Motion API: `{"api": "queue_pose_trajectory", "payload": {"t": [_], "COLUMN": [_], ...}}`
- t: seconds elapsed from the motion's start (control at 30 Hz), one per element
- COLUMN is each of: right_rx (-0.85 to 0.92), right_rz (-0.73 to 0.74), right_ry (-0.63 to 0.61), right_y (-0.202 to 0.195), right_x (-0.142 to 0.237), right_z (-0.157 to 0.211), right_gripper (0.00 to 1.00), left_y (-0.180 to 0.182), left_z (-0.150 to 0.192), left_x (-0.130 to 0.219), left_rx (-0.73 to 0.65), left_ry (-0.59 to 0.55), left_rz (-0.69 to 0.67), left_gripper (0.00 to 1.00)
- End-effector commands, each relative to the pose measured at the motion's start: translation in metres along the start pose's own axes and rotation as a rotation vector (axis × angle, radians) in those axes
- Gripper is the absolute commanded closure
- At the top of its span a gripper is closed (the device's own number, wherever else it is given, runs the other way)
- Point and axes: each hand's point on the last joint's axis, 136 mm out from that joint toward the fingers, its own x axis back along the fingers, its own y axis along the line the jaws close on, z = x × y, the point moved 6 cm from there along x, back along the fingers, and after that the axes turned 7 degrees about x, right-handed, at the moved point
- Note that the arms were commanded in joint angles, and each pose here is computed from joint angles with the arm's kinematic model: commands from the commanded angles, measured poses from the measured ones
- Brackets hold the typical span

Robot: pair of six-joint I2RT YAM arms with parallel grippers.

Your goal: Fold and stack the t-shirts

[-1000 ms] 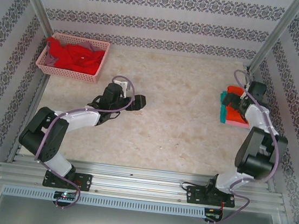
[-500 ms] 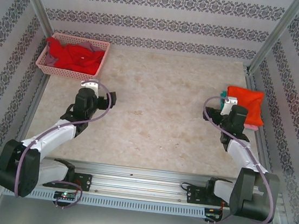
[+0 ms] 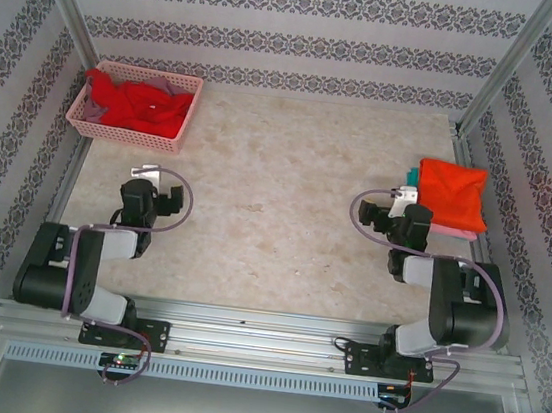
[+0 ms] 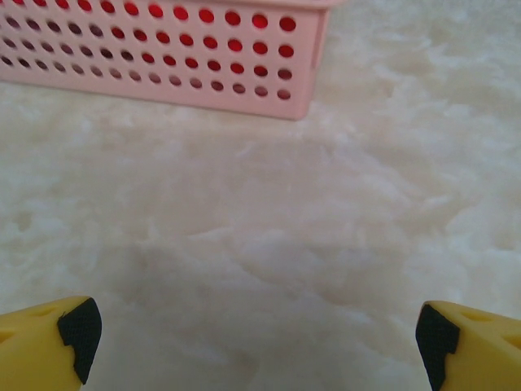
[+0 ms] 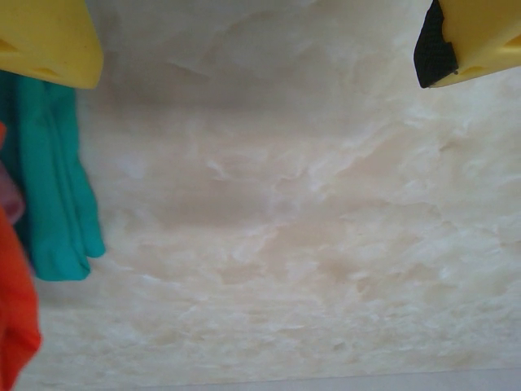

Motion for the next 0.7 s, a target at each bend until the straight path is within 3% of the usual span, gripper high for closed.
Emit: {"api": "queue_pose_trajectory", "payload": {"t": [0.0,0.47,0.67], "right_rx": [0.037,0.029,0.031], "right_rz": [0.047,0.056,0.057], "right_ry": [-0.088,-0.09,-0.09], "right_y": [-0.003,-0.004,-0.004], "right_x": [0.0,-0.001,-0.001], "right_z": [-0.019,-0.02,-0.02], "right_gripper": [0.02,0.02,0.02], "left_y": [-0.009,-0.013,-0.021], "left_z": [-0.028,-0.02,-0.019], "left_x": [-0.007,-0.015,-0.017], "left_rx": [0.015,-0.011,-0.047], "left_ry": [-0.147,-0.131,-0.104], "left_rz": [0.134,0.142,0.207], "left_gripper": [0.0,0.0,0.0]}}
